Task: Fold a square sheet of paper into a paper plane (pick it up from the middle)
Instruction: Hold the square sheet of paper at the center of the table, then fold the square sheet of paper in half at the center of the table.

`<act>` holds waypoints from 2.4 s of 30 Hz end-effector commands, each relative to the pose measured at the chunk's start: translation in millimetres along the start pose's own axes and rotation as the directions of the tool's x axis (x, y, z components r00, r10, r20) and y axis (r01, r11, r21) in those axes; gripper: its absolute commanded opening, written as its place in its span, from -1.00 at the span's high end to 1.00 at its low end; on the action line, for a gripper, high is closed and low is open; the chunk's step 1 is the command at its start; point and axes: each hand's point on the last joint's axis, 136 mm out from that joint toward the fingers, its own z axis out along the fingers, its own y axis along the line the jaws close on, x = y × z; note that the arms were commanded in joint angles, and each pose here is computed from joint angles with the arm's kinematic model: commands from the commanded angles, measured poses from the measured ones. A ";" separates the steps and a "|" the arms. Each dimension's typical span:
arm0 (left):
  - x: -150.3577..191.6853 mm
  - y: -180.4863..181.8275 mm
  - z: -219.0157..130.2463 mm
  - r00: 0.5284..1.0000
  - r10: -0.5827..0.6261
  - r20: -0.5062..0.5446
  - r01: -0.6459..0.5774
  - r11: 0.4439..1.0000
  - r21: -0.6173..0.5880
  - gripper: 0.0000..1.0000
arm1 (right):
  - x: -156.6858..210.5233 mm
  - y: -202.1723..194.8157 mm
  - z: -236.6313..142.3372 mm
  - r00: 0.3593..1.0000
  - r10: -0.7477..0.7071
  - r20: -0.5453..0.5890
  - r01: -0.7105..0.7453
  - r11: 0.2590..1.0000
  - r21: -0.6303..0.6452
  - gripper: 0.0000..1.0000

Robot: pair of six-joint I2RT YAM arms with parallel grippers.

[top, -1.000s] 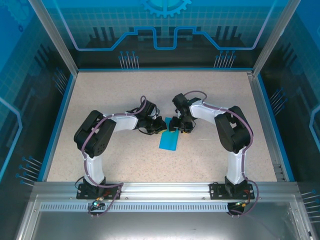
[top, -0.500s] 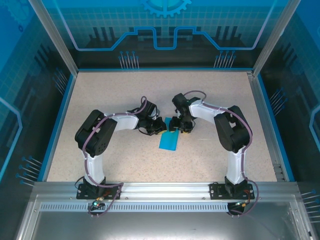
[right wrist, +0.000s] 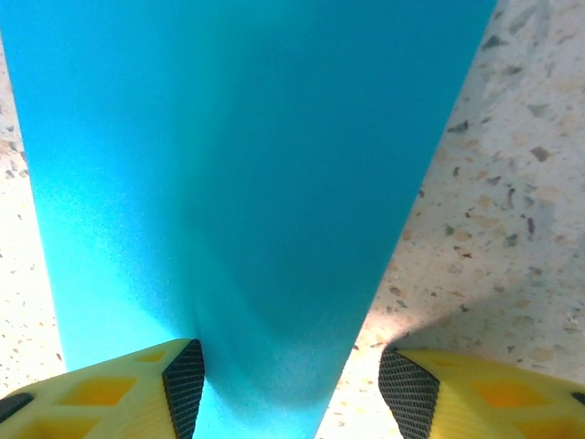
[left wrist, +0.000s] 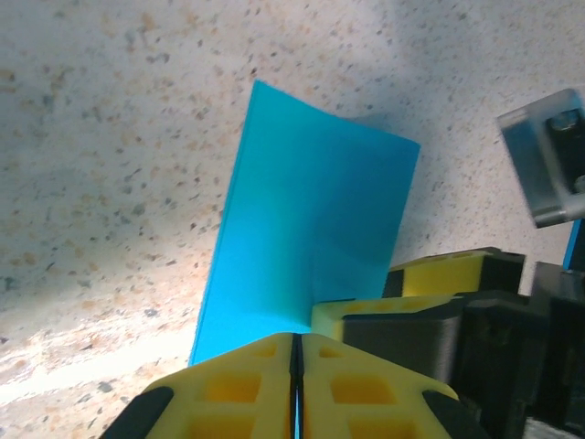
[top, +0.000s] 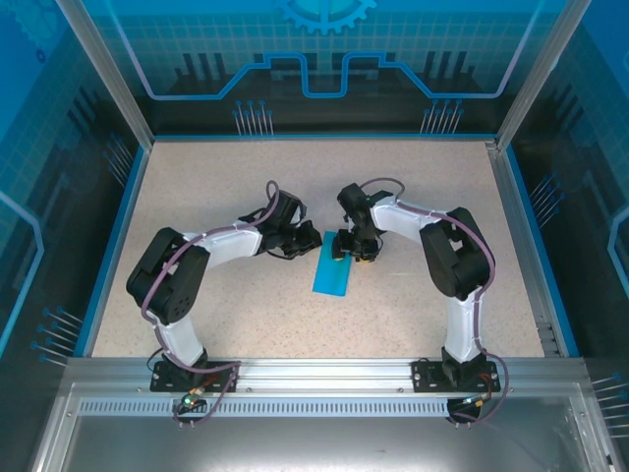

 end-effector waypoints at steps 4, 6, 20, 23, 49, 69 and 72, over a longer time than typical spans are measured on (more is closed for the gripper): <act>7.2 4.2 12.1 0.998 -0.020 -0.059 0.021 1.000 0.021 0.79 | 28.4 -24.6 61.5 0.993 -0.011 -0.119 0.023 0.995 0.100 -0.22; 10.5 0.4 15.9 0.996 -0.014 -0.090 0.017 0.999 0.042 0.79 | 28.7 -25.2 61.8 0.993 -0.009 -0.121 0.021 0.995 0.103 -0.21; 29.0 8.2 39.0 0.979 -0.009 -0.203 0.012 1.000 0.013 0.81 | 28.8 -25.8 62.1 0.993 -0.006 -0.122 0.019 0.994 0.105 -0.22; 32.2 20.5 41.9 0.977 -0.026 -0.210 0.019 0.999 -0.035 0.83 | 29.1 -25.8 61.8 0.992 -0.007 -0.122 0.020 0.994 0.105 -0.21; 55.8 67.6 49.7 0.961 -0.075 -0.266 0.030 0.985 -0.170 0.87 | -0.7 52.2 -63.2 0.983 -0.049 0.177 0.098 0.955 -0.279 -0.10; 71.0 99.5 54.2 0.951 -0.118 -0.286 0.044 0.967 -0.251 0.92 | 15.2 13.0 -3.0 0.999 0.012 0.048 0.001 0.965 -0.263 0.75; 73.1 103.6 54.4 0.948 -0.129 -0.291 0.048 0.962 -0.268 0.92 | 16.7 2.7 1.2 0.999 0.012 0.041 0.000 0.965 -0.261 0.76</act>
